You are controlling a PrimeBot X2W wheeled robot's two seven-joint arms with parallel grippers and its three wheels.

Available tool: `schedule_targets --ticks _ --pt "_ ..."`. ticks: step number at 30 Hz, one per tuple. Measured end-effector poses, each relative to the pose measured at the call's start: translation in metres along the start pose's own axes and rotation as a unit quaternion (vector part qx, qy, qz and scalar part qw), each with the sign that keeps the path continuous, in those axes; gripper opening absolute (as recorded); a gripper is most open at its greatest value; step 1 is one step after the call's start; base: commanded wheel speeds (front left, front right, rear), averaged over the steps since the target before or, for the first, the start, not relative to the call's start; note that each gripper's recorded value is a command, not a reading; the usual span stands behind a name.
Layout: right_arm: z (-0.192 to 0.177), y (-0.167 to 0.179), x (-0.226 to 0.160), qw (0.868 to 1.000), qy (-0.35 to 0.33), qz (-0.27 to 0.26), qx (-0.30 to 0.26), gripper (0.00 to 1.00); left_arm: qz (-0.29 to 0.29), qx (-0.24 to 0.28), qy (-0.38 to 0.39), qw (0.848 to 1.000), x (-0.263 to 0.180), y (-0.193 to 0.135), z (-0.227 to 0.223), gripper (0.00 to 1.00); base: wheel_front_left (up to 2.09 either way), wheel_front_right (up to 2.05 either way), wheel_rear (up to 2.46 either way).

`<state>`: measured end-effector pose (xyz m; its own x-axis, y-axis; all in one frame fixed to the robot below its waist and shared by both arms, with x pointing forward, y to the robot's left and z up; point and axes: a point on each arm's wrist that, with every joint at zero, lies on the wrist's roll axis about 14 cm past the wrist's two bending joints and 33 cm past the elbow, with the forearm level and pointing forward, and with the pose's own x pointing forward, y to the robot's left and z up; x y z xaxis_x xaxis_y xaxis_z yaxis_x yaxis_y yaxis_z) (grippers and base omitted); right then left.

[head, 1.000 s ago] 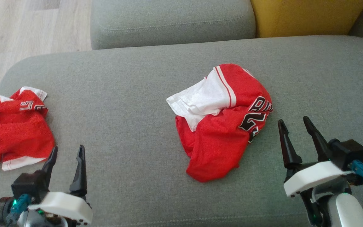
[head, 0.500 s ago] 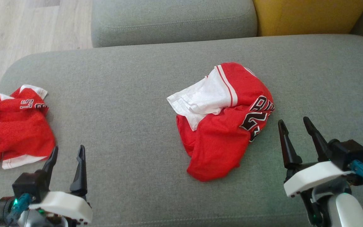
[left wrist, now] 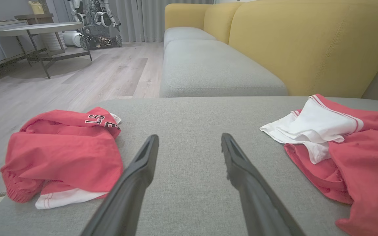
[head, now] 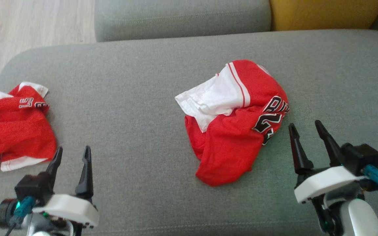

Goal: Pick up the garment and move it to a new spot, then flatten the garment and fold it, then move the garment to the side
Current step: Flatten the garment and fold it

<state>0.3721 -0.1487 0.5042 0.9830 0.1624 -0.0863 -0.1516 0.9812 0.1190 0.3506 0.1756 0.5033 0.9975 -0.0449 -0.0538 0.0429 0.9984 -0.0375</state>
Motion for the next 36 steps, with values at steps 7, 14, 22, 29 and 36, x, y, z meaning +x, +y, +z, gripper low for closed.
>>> schedule_targets --ticks 7,14,22,29,36 --pt "0.001 0.021 0.044 0.999 0.007 0.045 -0.016 1.0 -0.011 -0.003 -0.023 1.0 0.023 -0.005 0.012 1.0 0.0 0.0 0.0" --pt "-0.02 0.054 0.099 0.986 0.064 0.128 -0.086 1.0 -0.013 -0.003 -0.022 1.0 0.04 -0.005 0.005 1.0 0.0 0.0 0.0" --pt "-0.07 0.072 0.128 0.958 0.16 0.186 -0.151 1.0 -0.005 -0.005 -0.021 1.0 0.055 0.002 -0.005 1.0 0.0 0.0 0.0" --pt "-0.108 0.069 0.144 0.926 0.24 0.206 -0.207 0.69 -0.005 -0.011 -0.011 1.0 0.065 0.001 -0.018 1.0 0.0 0.0 0.0" --pt "-0.11 0.064 0.146 0.931 0.245 0.199 -0.182 0.0 -0.005 -0.01 -0.006 1.0 0.067 0.001 -0.025 1.0 0.0 0.0 0.0"
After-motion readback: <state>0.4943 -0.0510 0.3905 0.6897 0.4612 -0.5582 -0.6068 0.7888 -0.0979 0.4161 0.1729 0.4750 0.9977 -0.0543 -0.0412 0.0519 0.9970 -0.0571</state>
